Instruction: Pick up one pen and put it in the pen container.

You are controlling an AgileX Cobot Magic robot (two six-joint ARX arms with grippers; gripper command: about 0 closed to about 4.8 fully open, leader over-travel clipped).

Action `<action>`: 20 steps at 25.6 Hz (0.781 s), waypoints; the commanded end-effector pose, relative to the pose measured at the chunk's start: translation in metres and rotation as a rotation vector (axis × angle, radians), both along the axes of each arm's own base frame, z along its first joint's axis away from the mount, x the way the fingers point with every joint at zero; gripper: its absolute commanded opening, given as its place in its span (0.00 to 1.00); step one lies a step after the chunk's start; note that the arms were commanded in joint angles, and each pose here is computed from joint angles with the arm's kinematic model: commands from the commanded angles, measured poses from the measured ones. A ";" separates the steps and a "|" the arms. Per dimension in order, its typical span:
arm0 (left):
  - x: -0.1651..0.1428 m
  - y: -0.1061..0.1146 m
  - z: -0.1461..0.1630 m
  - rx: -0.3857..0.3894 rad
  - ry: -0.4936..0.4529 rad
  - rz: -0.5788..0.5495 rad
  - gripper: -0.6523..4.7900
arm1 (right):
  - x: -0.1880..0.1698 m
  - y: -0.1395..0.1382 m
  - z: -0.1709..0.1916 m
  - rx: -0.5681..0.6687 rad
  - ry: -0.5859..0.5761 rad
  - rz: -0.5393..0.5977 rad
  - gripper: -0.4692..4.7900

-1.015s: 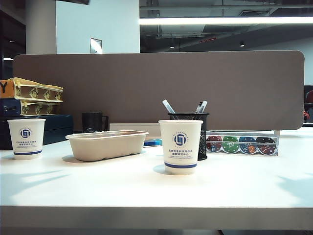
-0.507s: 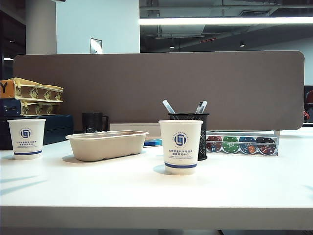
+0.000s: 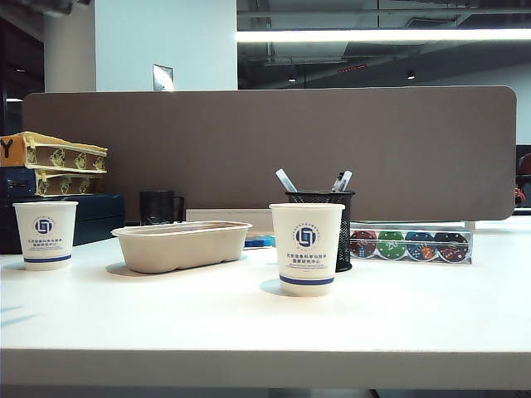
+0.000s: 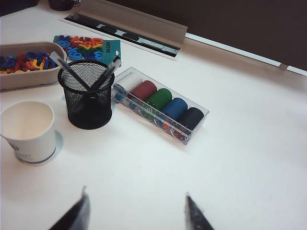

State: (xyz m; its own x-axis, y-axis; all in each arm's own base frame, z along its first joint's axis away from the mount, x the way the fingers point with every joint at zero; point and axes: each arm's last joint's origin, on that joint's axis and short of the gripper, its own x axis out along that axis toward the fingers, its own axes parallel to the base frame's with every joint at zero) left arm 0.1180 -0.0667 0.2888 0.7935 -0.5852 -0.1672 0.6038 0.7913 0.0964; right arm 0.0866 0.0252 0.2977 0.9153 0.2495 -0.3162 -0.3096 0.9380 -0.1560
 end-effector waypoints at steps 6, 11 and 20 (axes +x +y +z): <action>-0.015 0.009 -0.014 -0.023 0.012 0.031 0.40 | -0.004 -0.001 -0.014 0.008 -0.001 0.008 0.55; -0.019 0.011 -0.019 -0.010 0.026 0.049 0.39 | -0.007 -0.002 -0.019 0.009 -0.008 0.007 0.55; -0.016 0.011 -0.038 0.014 0.063 0.060 0.39 | -0.007 -0.002 -0.040 -0.001 0.025 0.007 0.55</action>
